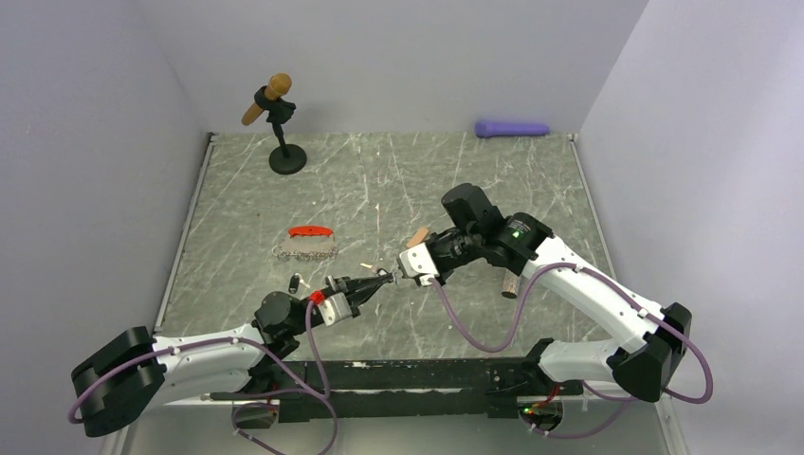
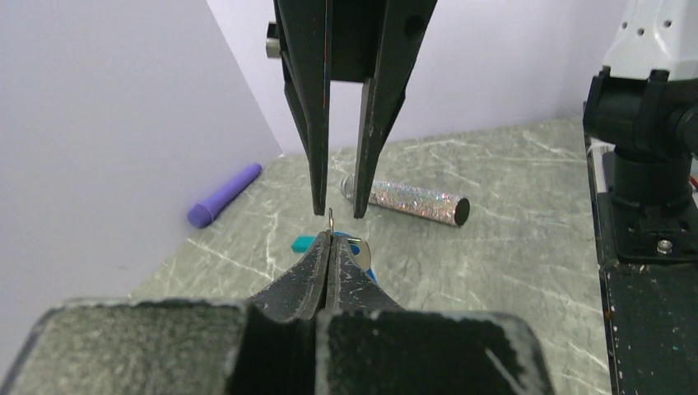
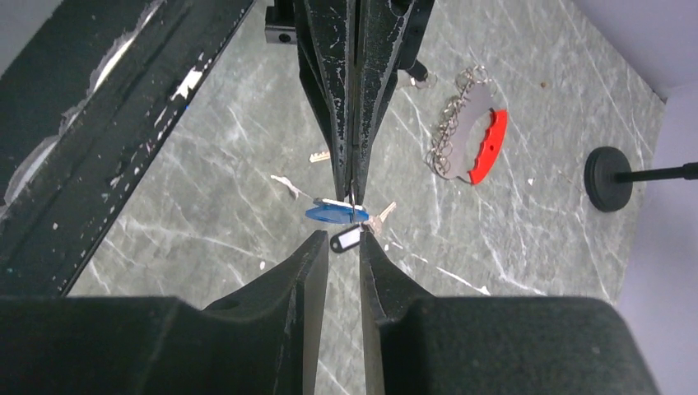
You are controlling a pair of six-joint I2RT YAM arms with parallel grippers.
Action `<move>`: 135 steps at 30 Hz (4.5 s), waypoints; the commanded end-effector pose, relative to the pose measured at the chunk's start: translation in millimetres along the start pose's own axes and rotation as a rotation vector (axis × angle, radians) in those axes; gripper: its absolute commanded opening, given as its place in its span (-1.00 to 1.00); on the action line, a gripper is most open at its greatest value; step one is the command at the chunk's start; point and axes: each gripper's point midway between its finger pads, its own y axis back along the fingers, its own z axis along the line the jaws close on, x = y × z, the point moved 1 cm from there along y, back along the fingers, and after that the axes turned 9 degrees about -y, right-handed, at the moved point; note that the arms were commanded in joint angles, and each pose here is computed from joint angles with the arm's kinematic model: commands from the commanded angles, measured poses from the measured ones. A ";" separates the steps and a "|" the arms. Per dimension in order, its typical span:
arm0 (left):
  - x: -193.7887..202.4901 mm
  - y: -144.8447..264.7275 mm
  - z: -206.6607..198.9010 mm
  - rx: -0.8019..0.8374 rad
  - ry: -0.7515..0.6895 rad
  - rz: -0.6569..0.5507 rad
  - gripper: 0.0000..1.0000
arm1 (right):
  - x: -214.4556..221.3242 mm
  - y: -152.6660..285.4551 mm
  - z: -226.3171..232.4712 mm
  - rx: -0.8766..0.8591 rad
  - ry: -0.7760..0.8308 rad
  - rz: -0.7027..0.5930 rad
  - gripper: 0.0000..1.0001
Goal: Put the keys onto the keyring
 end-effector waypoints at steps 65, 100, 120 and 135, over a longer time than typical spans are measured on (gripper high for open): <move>-3.6 -17.7 12.8 -0.028 0.049 0.058 -0.31 | 6.9 -6.7 -12.0 -0.058 -0.114 0.268 -1.00; 4.2 -15.9 -0.3 0.020 0.083 0.068 -0.61 | -2.3 -5.2 -17.5 -0.029 -0.147 0.220 -1.00; 6.3 -16.0 0.5 0.016 0.083 0.080 -1.00 | -4.7 -4.4 -17.0 -0.027 -0.156 0.206 -1.00; -24.6 12.1 27.0 -0.202 0.155 -0.119 -1.00 | -25.3 18.4 -31.7 0.031 -0.260 0.014 -0.05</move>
